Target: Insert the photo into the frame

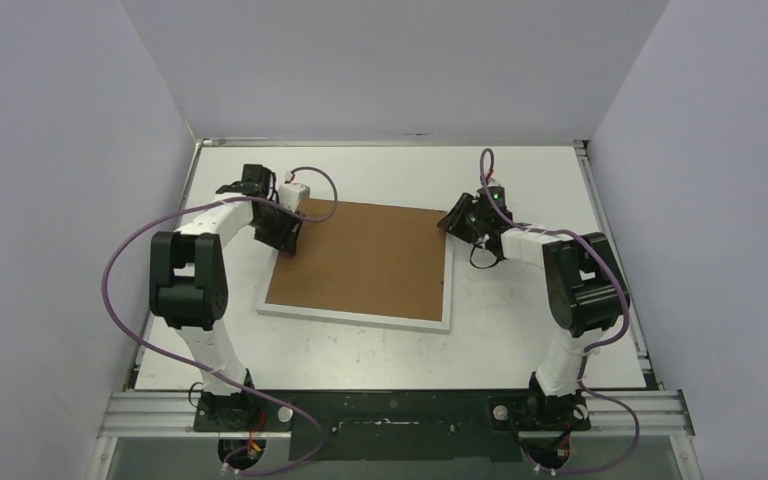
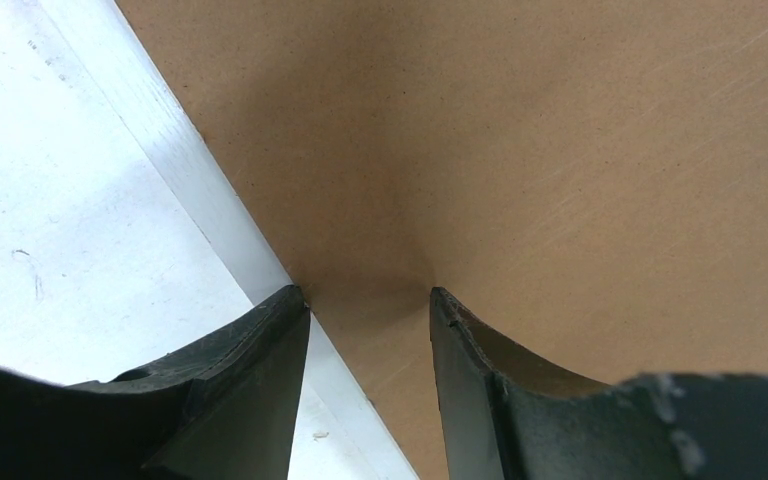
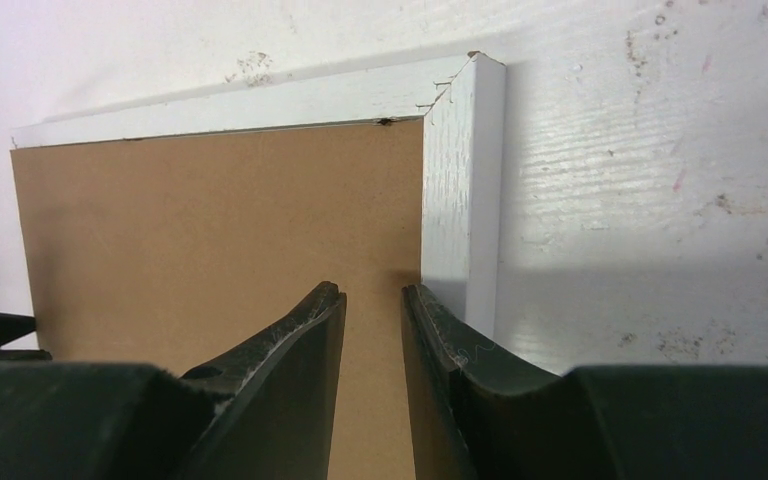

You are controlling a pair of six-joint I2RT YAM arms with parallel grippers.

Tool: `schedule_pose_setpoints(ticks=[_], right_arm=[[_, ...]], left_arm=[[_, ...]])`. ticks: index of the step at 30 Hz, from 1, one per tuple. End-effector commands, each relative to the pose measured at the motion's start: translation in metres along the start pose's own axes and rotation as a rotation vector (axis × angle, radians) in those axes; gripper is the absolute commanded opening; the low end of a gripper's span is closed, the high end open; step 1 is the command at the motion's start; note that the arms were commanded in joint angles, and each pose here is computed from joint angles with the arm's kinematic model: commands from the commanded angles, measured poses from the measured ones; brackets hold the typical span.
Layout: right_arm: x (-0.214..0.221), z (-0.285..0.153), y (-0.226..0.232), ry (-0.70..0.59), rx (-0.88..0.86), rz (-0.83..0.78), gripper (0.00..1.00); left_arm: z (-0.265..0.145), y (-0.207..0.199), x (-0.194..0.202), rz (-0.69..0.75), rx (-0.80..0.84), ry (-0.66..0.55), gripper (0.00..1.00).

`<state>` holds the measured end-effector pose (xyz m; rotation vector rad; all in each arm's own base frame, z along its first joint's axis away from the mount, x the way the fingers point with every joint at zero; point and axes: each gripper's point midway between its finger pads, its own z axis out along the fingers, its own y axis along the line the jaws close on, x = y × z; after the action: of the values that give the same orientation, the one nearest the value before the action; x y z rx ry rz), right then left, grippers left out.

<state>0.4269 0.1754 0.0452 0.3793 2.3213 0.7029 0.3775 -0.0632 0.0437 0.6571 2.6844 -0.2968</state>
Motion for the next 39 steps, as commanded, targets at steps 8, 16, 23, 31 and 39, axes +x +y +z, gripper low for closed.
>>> schedule_pose_setpoints(ticks=[8,16,23,31,39], right_arm=[[0.106,0.010,-0.028,0.280,0.048,0.069,0.29],[0.081,-0.002,-0.014,0.205,-0.008,0.093,0.30],[0.050,-0.013,-0.005,0.140,-0.052,0.097,0.31],[-0.014,-0.042,0.018,0.023,-0.117,0.074,0.31],[-0.018,-0.034,0.003,0.031,-0.107,0.099,0.32]], left_arm=[[0.005,-0.013,-0.015,0.034,0.084,-0.062,0.45],[-0.019,-0.009,-0.029,0.011,0.089,-0.105,0.47],[-0.058,0.005,-0.053,-0.028,0.082,-0.197,0.67],[-0.056,0.036,-0.044,-0.085,0.028,-0.192,0.73],[-0.029,0.046,-0.017,-0.107,0.040,-0.120,0.72]])
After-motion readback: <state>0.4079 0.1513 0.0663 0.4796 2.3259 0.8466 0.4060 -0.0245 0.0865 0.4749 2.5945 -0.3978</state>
